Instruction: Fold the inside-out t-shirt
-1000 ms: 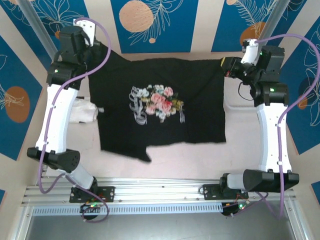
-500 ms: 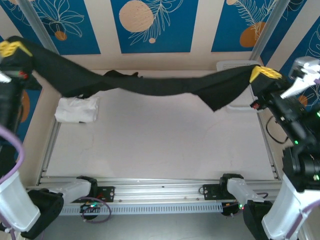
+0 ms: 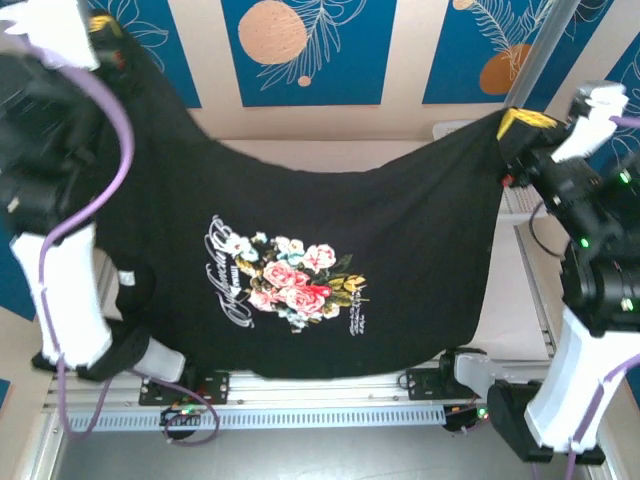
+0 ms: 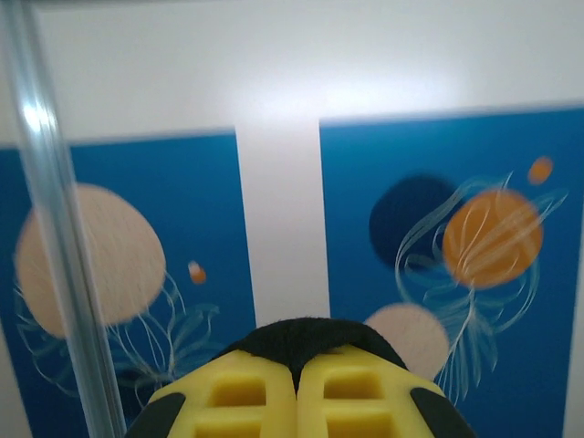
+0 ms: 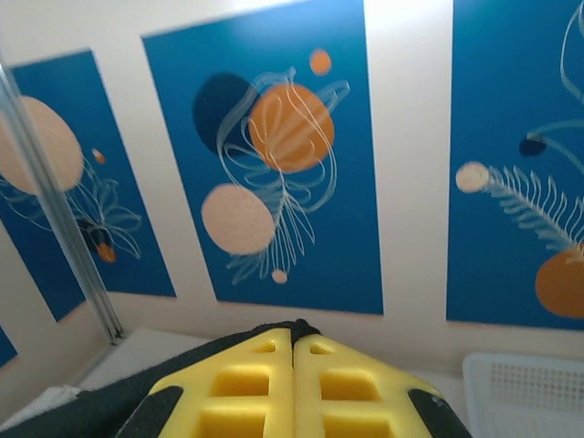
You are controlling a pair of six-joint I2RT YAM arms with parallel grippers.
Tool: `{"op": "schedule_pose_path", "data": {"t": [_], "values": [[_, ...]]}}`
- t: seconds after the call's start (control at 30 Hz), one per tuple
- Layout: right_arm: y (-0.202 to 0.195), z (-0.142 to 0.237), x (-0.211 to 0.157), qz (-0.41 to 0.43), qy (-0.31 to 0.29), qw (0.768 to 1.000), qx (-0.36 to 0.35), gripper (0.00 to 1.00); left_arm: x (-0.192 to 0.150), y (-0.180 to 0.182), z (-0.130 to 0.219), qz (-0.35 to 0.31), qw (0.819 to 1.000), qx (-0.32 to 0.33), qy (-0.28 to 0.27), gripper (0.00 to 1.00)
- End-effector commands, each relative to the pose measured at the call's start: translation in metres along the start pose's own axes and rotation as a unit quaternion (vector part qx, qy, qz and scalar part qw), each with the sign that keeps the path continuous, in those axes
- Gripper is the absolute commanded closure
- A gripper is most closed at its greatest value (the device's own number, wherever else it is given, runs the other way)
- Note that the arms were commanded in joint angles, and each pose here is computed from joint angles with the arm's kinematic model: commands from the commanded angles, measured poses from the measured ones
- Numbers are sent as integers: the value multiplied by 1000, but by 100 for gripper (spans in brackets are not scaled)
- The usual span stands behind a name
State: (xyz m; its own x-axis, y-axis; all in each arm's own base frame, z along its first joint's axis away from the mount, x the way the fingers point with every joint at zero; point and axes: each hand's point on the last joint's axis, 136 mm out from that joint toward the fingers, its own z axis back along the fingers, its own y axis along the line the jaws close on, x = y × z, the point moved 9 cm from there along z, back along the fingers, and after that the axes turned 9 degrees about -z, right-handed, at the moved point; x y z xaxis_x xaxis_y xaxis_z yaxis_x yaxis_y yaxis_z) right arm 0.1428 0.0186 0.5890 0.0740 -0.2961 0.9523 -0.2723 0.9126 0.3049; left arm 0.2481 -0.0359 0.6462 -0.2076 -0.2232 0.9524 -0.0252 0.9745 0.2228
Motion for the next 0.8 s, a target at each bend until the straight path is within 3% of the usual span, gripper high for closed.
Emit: {"op": "schedule_pose_path", "data": {"t": [0.0,0.17,0.4,0.43,0.5,0.63,0.77], "values": [[-39,-72,-23,-2,53,998,-37,100,-60,-11,-69,-9,996,-5,87,100],[-91,-173,-84,-36,139,988,-52,100,-159,-43,-156,-22,983,-38,181,100],[-172,-340,-236,-100,275,953,-74,100,-350,-103,-257,-11,959,-71,272,100],[-184,-363,-257,-112,294,946,-80,98,-374,-110,-269,-10,959,-68,277,95],[-201,-398,-290,-124,323,933,-97,93,-413,-118,-285,-3,955,-62,290,67],[-209,-431,-313,-123,347,924,-106,73,-438,-122,-291,12,953,-57,299,49],[-194,-419,-314,-85,371,916,-127,66,-425,-121,-278,32,945,-70,317,37]]}}
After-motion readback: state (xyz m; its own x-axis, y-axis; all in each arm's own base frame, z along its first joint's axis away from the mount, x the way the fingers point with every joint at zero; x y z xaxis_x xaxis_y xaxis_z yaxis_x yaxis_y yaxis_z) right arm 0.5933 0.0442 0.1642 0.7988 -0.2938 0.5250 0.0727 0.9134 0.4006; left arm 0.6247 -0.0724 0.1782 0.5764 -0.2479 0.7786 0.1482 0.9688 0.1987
